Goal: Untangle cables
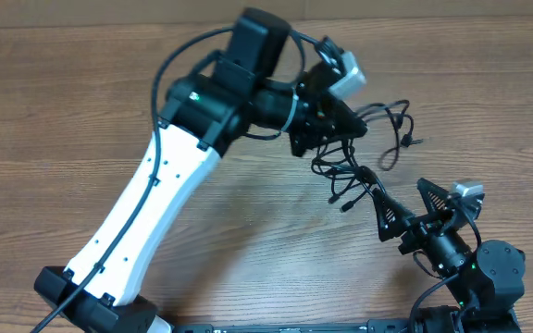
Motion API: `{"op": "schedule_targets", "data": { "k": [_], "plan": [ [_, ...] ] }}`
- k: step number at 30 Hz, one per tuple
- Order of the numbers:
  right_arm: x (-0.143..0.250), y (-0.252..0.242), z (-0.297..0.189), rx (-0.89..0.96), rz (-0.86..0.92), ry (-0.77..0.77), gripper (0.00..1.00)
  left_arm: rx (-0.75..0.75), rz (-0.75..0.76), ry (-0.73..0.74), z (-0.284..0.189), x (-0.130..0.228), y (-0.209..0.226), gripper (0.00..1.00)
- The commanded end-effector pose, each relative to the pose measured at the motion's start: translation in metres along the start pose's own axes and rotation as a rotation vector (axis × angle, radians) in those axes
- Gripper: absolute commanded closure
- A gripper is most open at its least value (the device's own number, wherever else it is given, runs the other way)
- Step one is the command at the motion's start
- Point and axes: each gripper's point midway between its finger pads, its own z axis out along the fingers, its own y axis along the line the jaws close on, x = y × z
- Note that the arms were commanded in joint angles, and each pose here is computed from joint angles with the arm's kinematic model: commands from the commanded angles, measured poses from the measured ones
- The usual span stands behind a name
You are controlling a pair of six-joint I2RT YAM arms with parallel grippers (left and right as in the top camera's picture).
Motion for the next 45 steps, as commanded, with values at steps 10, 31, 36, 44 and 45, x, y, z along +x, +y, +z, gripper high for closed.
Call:
{"op": "schedule_targets", "data": {
  "k": [10,31,36,44,45],
  "plan": [
    [0.003,0.047,-0.008,-0.262,-0.192,0.021,0.11,0.242,0.038,-0.12,-0.032,-0.022,-0.034,0.96],
    [-0.001,0.074,-0.018,-0.423,-0.311,-0.014,0.2,0.37,0.051,-0.101,-0.017,-0.021,-0.067,0.95],
    [-0.004,0.076,-0.018,-0.426,-0.318,-0.028,0.31,0.338,0.054,-0.081,-0.008,-0.018,-0.066,0.96],
    [-0.005,0.078,-0.019,-0.438,-0.322,-0.031,0.89,0.263,0.054,-0.066,-0.004,-0.016,-0.054,0.96],
    [-0.005,0.078,-0.019,-0.438,-0.322,-0.031,0.91,0.252,0.054,-0.063,-0.003,-0.016,-0.052,0.96]
  ]
}}
